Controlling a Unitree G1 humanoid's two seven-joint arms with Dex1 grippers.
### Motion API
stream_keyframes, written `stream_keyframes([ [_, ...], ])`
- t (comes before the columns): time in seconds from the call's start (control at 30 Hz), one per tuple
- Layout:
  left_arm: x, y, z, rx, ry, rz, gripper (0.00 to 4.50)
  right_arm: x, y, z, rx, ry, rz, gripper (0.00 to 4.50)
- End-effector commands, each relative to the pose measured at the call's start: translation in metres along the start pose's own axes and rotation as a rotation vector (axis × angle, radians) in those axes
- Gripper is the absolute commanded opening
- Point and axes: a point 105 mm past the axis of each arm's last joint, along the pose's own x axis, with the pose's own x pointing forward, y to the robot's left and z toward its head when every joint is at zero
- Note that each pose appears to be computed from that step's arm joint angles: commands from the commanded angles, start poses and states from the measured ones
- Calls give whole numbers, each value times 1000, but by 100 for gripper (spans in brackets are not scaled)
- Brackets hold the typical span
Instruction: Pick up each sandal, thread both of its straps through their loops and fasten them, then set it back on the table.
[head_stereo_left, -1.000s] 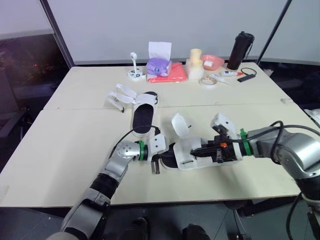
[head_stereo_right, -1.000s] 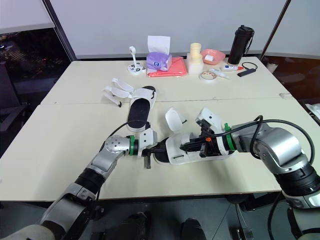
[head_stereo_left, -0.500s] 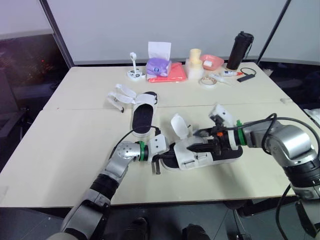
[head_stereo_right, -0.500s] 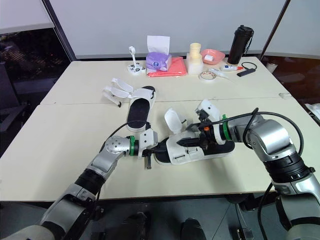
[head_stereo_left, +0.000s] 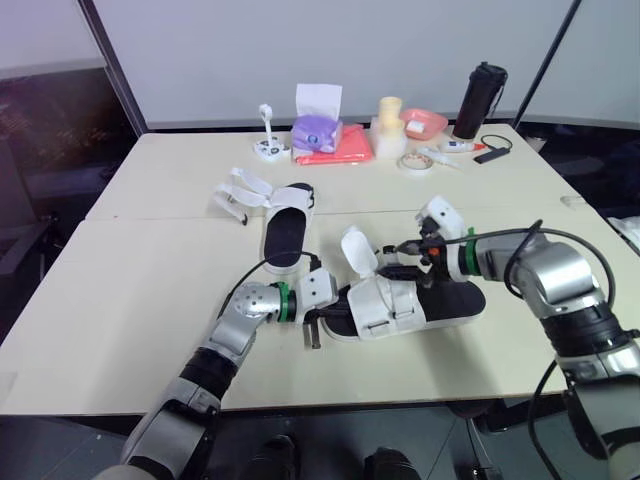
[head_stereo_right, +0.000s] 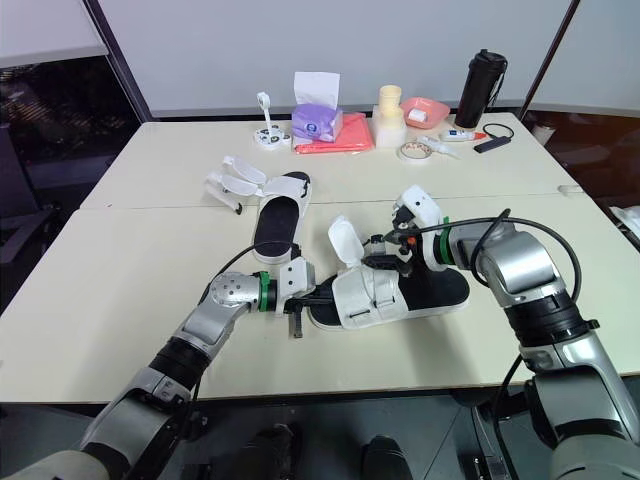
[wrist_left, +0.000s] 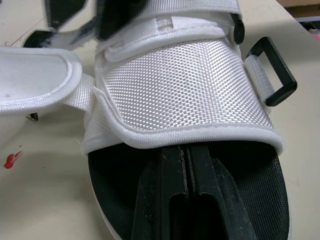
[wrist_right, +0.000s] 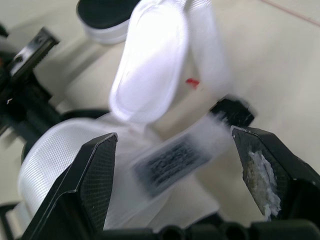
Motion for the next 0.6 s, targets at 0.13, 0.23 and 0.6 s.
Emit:
stream_keyframes([
  [0.13, -2, -4, -14, -33, 51, -5, 0, -16, -25, 40, -93, -101, -152, 391],
  [0.23, -1, -4, -14, -33, 50, -5, 0, -12, -22, 27, -122, -60, -144, 391],
  [0.6, 0, -6, -14, -30, 46, -7, 0, -2, -17, -9, 145, 74, -98, 391],
])
